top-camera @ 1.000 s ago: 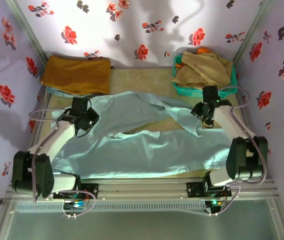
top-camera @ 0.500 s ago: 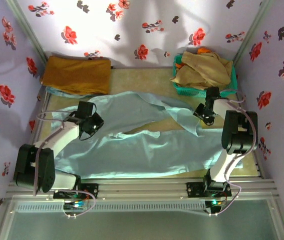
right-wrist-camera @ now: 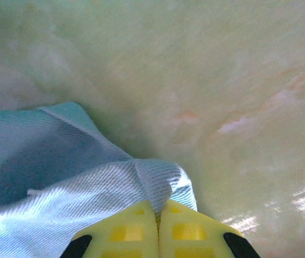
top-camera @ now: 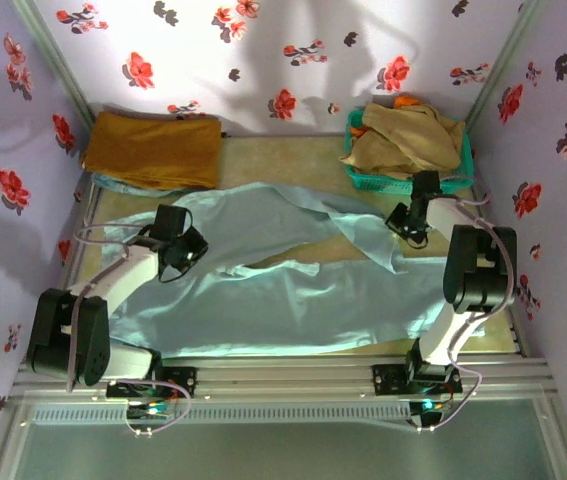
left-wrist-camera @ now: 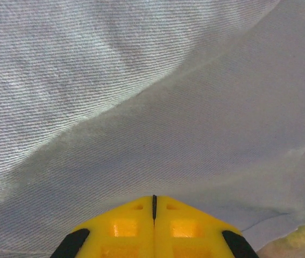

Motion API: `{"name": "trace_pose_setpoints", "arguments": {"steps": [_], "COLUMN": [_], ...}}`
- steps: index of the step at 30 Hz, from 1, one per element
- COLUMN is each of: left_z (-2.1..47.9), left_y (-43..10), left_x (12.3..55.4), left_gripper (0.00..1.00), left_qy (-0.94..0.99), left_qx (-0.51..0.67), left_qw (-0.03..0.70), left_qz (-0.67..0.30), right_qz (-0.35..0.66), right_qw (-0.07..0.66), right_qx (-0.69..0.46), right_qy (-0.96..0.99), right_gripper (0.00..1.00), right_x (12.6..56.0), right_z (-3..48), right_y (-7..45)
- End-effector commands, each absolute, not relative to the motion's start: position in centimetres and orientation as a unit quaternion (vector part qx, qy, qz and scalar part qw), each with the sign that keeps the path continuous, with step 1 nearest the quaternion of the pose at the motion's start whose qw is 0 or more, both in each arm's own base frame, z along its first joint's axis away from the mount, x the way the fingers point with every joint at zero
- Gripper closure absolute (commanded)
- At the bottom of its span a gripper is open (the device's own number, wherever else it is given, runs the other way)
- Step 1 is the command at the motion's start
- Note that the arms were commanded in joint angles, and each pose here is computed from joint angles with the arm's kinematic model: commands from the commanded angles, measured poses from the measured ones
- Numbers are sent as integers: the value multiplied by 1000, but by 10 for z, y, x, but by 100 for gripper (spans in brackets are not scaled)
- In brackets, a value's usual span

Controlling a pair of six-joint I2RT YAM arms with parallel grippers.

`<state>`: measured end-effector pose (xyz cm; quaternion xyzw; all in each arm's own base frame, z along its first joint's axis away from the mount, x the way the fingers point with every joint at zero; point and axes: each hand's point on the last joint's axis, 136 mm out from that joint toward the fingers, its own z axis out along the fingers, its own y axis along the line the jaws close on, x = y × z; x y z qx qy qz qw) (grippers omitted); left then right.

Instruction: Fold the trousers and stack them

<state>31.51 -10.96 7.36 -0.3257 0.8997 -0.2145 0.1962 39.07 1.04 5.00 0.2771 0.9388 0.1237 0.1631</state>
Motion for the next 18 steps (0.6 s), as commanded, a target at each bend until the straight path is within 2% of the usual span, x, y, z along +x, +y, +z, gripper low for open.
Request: {"name": "trace_pose_setpoints", "arguments": {"steps": [1, 7, 14, 16, 18], "left_z": [78, 88, 92, 91, 92], "left_y": [-112, -121, -156, -164, -177], "left_x": [312, 322, 336, 340, 343], "left_gripper": [100, 100, 100, 100, 100], "left_qy": [901, 902, 931, 934, 935], "left_qx": [-313, -291, -194, -178, -157], "left_qw": [203, 208, 170, 162, 149], "left_qz": [-221, -241, -260, -265, -280], "right_qz": [82, -37, -100, -126, -163], "right_qw": [221, 294, 295, 280, 261], "right_qx": [279, 278, 265, 263, 265], "right_qy": [931, 914, 913, 915, 914], "right_gripper": [100, 100, 100, 87, 54], "right_x": [392, 411, 457, 471, 479], "right_z": [104, 170, 194, 194, 193], "right_y": [-5, -54, -85, -94, -106]}}
